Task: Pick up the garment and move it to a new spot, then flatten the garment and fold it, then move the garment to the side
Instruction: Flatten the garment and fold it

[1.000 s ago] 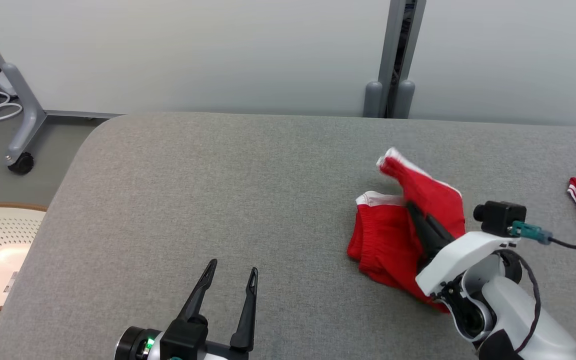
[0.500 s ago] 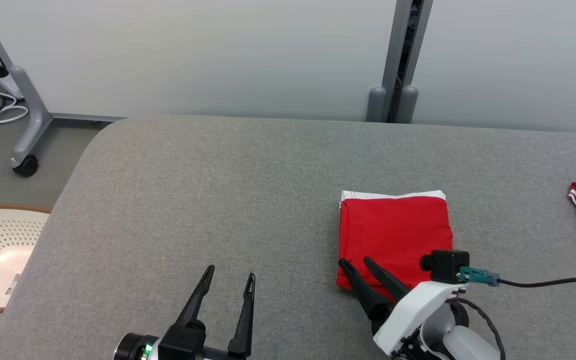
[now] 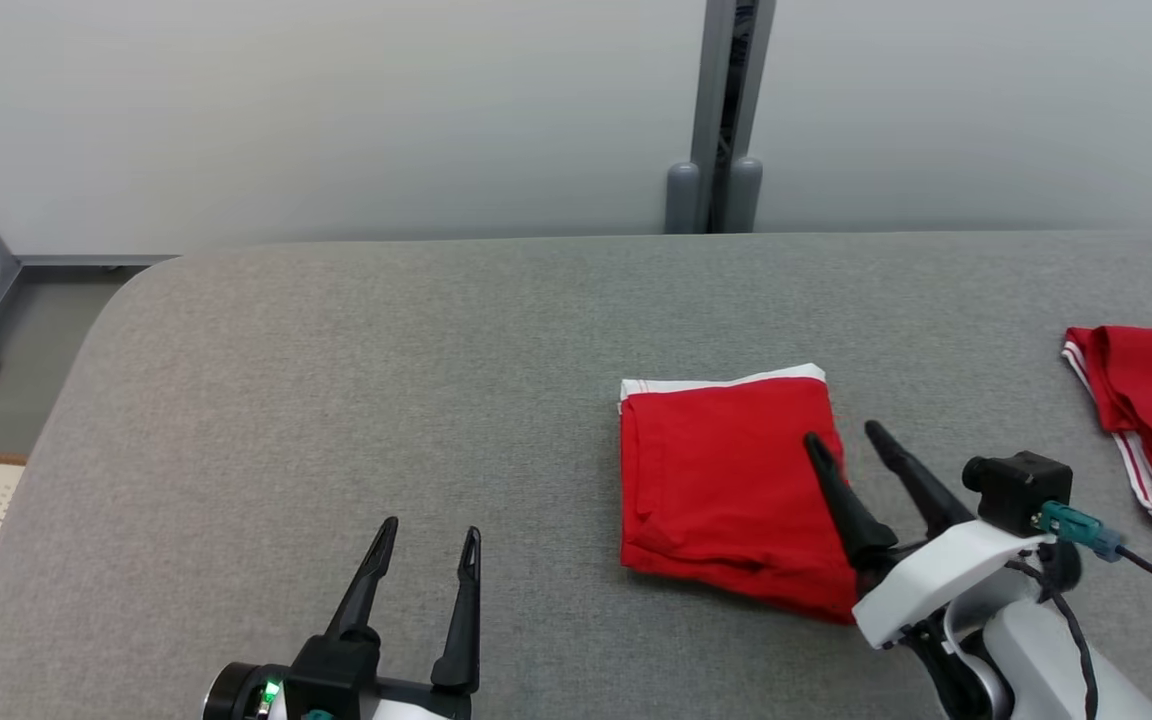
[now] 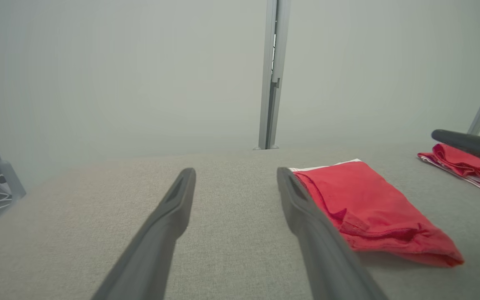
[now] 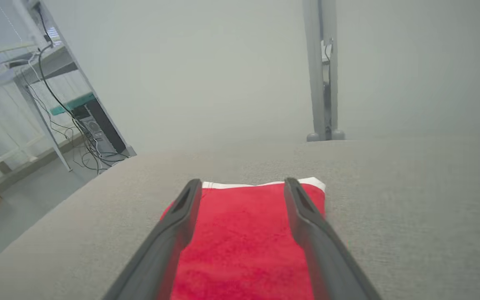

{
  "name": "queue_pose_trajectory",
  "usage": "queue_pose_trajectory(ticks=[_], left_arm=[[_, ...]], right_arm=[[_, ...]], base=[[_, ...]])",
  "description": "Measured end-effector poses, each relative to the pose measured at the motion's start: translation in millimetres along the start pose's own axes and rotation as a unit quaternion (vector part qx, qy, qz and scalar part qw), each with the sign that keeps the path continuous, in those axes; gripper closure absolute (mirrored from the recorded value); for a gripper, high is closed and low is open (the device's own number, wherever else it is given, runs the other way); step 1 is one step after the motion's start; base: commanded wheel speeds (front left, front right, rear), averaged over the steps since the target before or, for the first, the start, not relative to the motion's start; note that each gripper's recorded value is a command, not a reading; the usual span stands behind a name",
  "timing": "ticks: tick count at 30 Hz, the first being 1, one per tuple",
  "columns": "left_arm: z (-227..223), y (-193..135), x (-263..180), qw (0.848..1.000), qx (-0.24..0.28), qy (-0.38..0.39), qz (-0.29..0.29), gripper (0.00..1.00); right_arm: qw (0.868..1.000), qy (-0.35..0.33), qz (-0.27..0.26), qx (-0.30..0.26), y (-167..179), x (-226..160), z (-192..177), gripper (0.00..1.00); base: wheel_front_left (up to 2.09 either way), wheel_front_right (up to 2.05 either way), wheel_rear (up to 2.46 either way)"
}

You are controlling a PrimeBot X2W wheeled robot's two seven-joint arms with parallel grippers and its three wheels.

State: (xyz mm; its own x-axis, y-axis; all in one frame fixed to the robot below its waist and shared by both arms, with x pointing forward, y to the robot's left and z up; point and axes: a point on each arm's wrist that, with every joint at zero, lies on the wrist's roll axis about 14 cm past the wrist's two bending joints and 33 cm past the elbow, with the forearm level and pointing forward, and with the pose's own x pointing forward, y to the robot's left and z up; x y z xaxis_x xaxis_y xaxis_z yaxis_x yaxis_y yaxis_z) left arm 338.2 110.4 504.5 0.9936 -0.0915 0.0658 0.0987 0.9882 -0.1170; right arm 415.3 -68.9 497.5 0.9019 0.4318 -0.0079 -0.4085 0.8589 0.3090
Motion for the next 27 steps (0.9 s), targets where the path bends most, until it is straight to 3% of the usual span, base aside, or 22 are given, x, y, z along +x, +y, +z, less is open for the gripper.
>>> queue_pose_trajectory(ticks=[7, 12, 27], left_arm=[[5.9, -1.0, 7.5, 1.0, 0.004, -0.01, -0.002, 0.0], [12.2, -0.9, 12.2, 1.0, 0.005, -0.02, 0.0, 0.0], [17.0, 10.6, 5.1, 0.999, 0.013, -0.028, 0.024, 0.0]], right_arm=[[0.996, -0.02, -0.041, -0.08, -31.5, -12.5, 17.9, 0.0], [0.984, -0.054, -0.064, -0.158, -44.5, -28.8, 42.3, 0.0], [0.98, -0.09, -0.11, -0.143, -35.4, -82.3, 39.0, 0.0]], base=[[0.0, 0.0, 0.0], [0.0, 0.0, 0.0], [0.0, 0.0, 0.0]])
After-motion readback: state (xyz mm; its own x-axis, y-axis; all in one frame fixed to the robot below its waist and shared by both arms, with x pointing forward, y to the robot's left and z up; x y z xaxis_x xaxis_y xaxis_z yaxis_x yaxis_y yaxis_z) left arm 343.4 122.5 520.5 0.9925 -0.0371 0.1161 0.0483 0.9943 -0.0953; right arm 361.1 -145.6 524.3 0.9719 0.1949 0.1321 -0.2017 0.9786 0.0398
